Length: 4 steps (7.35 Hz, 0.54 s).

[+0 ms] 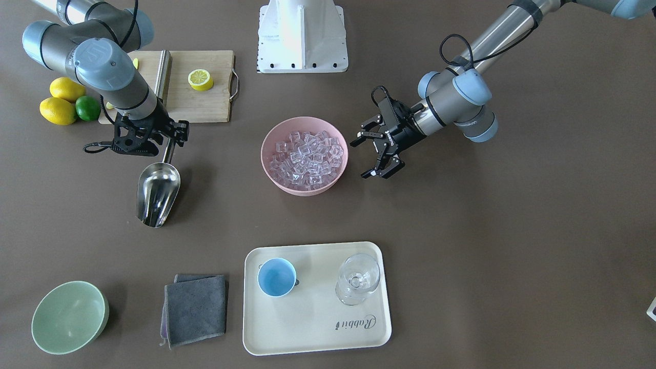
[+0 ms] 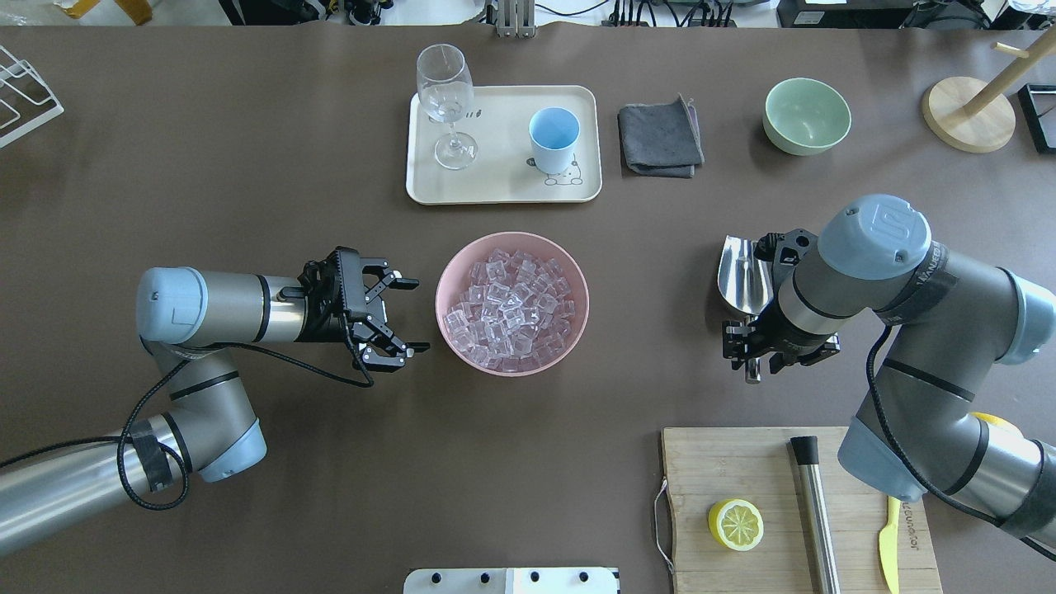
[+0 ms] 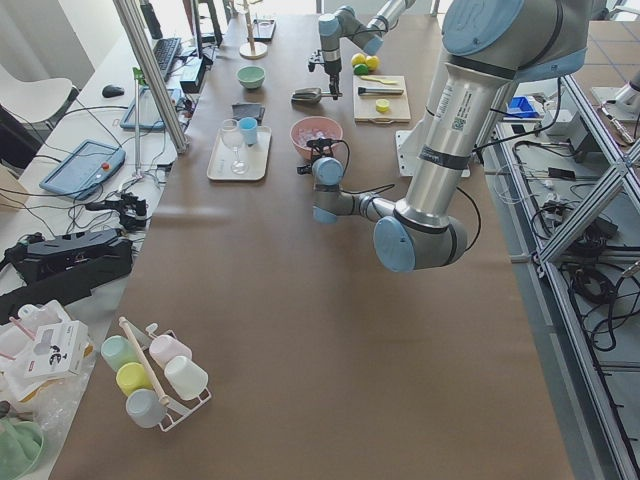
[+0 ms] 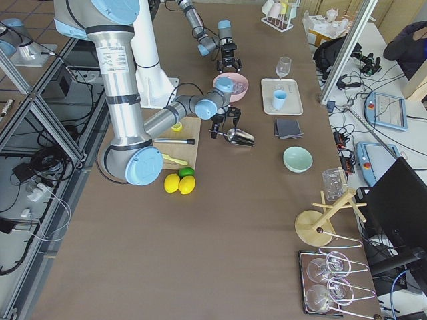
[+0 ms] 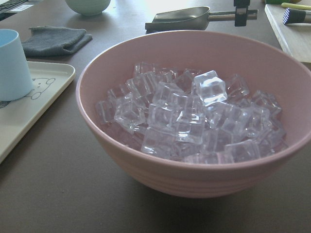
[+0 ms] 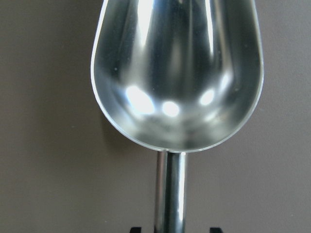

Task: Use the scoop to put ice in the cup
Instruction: 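Move the left gripper beside the pink bowl while the right gripper grasps the metal scoop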

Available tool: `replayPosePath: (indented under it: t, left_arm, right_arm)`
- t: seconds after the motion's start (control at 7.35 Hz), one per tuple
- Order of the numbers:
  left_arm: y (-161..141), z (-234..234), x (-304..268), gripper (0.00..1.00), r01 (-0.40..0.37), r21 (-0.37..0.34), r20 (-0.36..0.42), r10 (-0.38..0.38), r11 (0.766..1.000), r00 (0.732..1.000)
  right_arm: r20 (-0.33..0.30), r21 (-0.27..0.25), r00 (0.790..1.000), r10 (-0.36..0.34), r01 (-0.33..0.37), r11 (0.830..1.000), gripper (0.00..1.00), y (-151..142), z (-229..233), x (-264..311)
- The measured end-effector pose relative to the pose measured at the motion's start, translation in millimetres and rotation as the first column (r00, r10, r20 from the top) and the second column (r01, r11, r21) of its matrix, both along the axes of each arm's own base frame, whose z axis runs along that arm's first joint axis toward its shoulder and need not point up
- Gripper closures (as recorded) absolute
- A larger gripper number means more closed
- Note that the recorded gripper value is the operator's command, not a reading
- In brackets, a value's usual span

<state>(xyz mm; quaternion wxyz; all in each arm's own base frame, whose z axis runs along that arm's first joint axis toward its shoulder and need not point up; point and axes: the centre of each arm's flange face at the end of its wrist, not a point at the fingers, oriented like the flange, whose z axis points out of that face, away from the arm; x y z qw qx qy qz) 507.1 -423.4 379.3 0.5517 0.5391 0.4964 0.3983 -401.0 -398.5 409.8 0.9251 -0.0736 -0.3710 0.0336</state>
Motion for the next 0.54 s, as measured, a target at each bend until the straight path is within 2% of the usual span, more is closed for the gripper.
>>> replayPosePath:
  t: [0.14, 0.27, 0.54]
  left_arm:
    - [-1, -1, 2, 0.02, -0.001, -0.001, 0.001, 0.001, 1.000, 1.000]
    - [0, 0, 5, 0.02, -0.005, -0.003, 0.004, 0.005, 1.000, 1.000]
    - [6, 4, 14, 0.02, -0.020, -0.009, 0.012, 0.020, 1.000, 1.000]
  right_arm:
    - [0.000, -0.005, 1.000, 0.005, -0.005, 1.000, 0.70, 0, 0, 0]
    - [-0.001, -0.007, 1.000, 0.006, -0.006, 1.000, 1.00, 0, -1, -1]
    - [0.000, -0.008, 1.000, 0.006, -0.006, 1.000, 1.00, 1, -1, -1]
